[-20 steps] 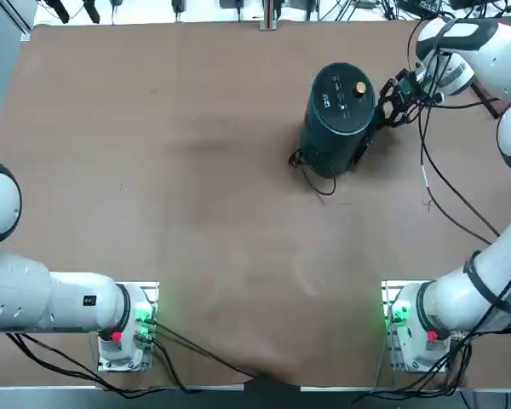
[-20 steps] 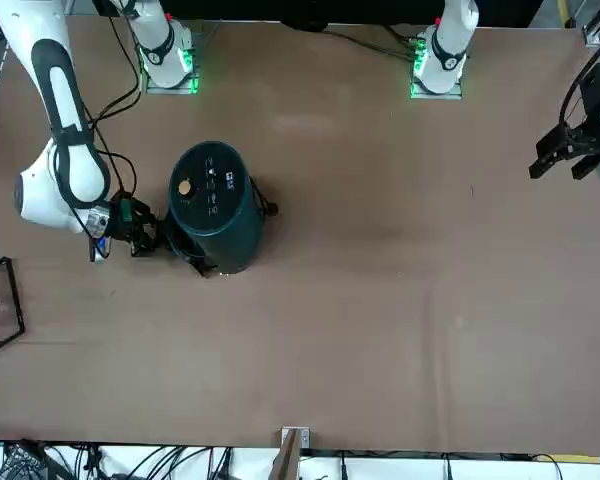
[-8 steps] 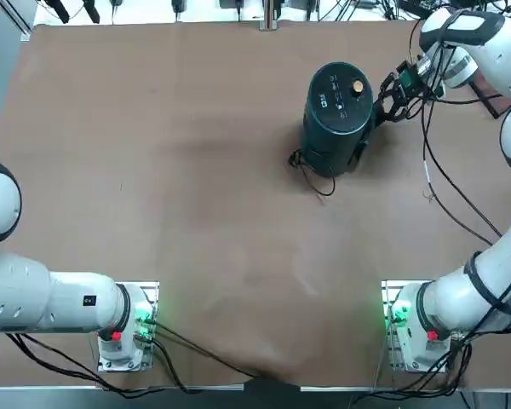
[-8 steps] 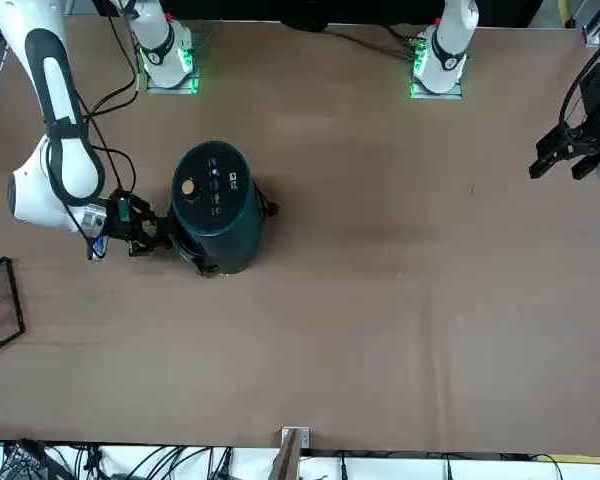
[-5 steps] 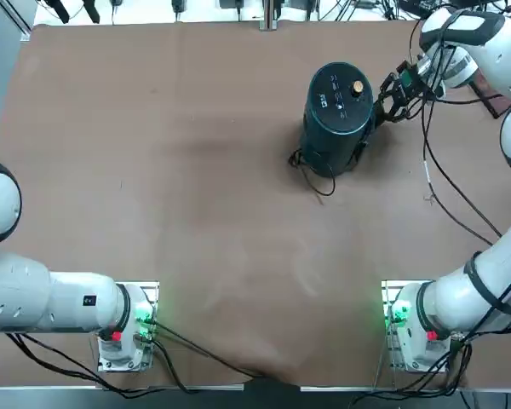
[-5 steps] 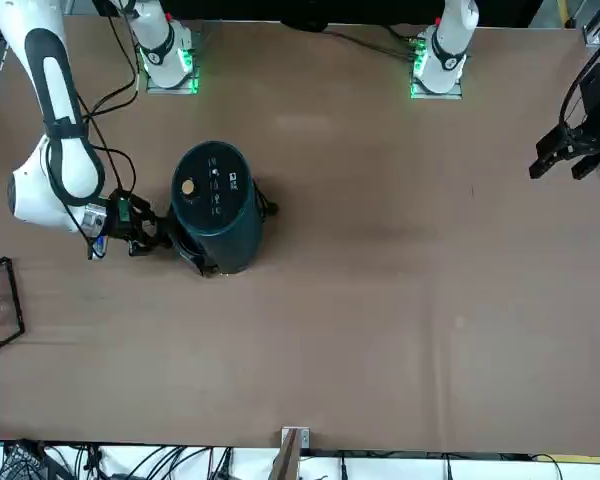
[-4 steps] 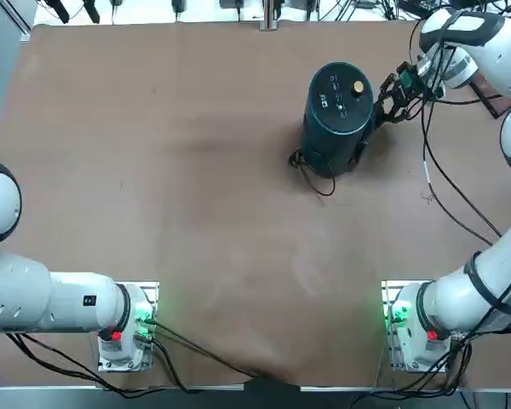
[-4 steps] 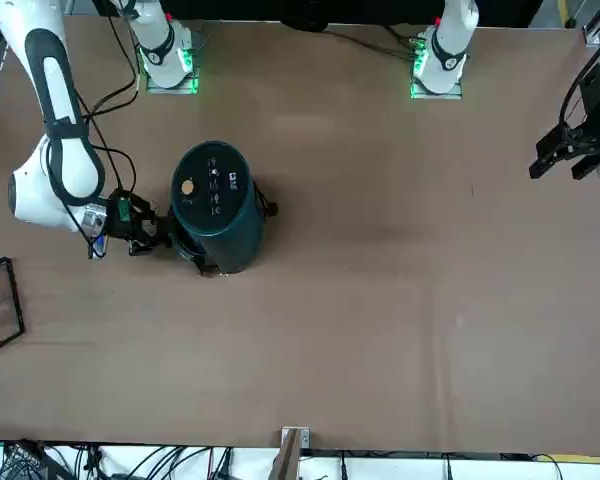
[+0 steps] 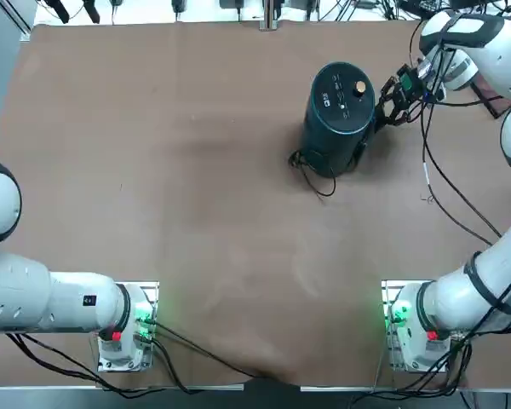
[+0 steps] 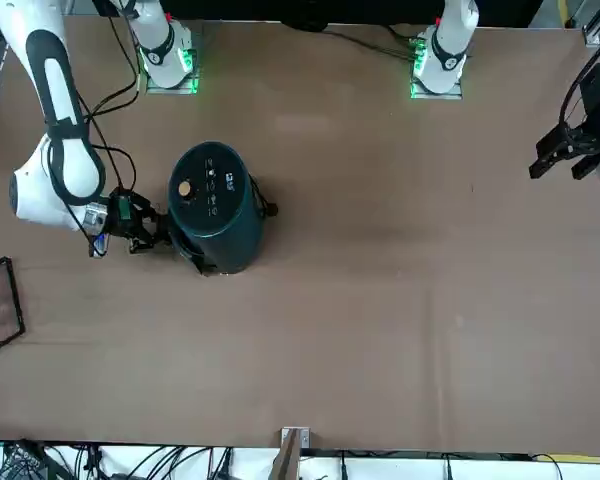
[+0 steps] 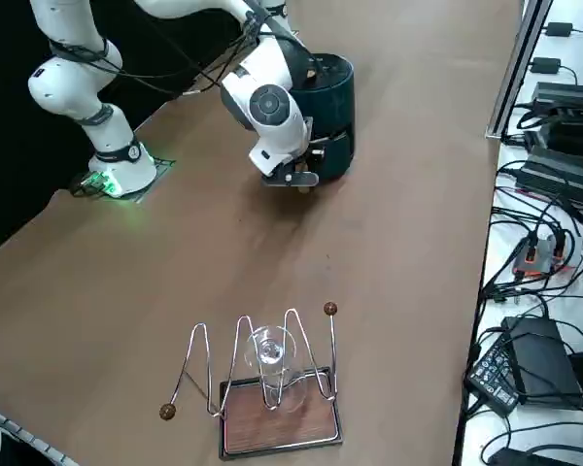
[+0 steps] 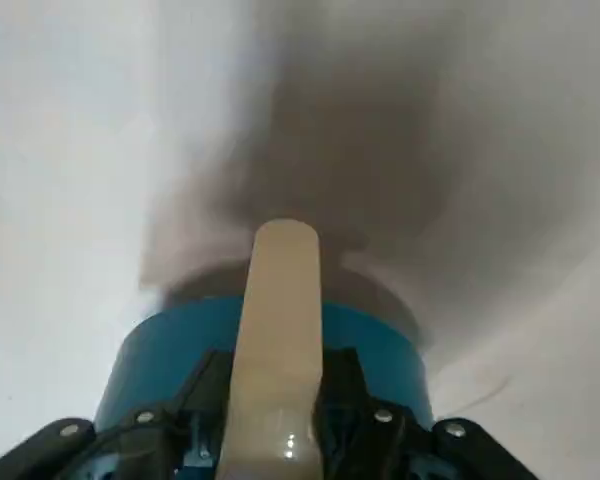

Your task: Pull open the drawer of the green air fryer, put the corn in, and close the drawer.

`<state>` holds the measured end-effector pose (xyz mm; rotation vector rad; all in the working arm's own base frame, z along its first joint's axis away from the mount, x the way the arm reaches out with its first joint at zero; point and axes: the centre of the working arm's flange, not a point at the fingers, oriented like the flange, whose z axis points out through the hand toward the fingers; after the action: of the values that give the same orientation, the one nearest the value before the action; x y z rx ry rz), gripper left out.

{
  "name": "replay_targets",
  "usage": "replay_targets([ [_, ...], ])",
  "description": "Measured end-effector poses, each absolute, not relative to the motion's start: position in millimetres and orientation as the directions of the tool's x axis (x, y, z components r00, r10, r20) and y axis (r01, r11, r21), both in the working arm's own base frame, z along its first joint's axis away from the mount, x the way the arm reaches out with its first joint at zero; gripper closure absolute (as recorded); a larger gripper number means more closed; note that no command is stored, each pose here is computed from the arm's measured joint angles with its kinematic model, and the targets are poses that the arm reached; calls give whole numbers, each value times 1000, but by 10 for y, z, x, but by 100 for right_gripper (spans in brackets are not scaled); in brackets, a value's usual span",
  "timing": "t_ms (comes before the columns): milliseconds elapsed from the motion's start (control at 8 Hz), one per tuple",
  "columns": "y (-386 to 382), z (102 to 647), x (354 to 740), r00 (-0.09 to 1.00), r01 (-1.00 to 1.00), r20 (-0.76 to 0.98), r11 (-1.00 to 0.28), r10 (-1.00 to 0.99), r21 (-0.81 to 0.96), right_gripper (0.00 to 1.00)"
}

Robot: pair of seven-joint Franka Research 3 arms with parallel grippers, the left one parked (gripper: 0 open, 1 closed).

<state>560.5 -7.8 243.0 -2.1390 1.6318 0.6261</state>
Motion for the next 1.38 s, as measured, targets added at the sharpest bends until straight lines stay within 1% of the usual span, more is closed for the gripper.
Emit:
replay_targets([
  [250,-211,2426,5590,213,-970,-557,-243,-803,-21,54],
  [625,-173,2446,5596,221,-968,-556,-250,-801,-25,54],
  [1000,8,2461,5615,243,-962,-552,-270,-798,-33,54],
  [1375,235,2332,5596,240,-962,-562,-270,-791,-30,54],
])
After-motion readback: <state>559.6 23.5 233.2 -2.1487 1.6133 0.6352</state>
